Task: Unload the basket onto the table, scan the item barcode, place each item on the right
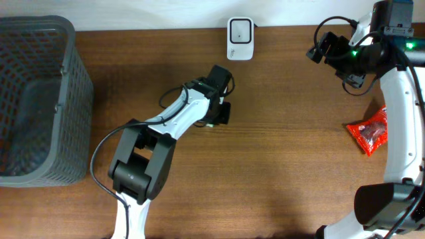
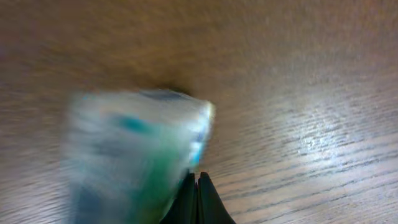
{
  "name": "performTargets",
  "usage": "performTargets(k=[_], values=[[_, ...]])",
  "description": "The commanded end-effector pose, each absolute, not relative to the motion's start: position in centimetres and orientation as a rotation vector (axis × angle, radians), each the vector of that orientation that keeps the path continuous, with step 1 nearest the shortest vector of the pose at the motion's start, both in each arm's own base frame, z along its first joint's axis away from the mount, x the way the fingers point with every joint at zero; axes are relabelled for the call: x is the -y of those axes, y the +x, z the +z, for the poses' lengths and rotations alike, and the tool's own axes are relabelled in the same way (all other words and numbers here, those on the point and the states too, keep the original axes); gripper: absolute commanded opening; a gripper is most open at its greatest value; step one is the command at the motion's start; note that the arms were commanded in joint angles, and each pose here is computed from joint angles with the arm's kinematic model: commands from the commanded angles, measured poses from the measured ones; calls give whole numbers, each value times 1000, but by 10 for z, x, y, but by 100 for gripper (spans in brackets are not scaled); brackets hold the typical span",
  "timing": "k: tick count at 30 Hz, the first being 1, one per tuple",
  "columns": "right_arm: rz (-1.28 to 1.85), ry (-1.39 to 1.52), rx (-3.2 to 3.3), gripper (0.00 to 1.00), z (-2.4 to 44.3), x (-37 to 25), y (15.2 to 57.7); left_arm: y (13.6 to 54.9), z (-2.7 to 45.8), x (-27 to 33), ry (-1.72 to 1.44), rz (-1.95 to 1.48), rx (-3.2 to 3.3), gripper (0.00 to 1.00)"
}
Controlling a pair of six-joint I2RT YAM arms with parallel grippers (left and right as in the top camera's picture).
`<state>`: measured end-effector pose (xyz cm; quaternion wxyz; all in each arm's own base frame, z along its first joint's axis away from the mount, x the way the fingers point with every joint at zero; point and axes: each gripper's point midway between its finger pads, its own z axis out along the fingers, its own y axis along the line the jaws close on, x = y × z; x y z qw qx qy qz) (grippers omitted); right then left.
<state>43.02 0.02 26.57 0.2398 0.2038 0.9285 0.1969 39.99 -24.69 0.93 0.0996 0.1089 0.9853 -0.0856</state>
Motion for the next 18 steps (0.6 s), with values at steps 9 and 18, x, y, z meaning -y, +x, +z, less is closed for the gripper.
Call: performTargets(k=[9,18], values=[[544,564,-2544,98,265,-2,431,384,-7,262,365,-263,-2946,0],[544,564,-2544,98,265,-2,431,438,112,216,229,-8,-2783,0]])
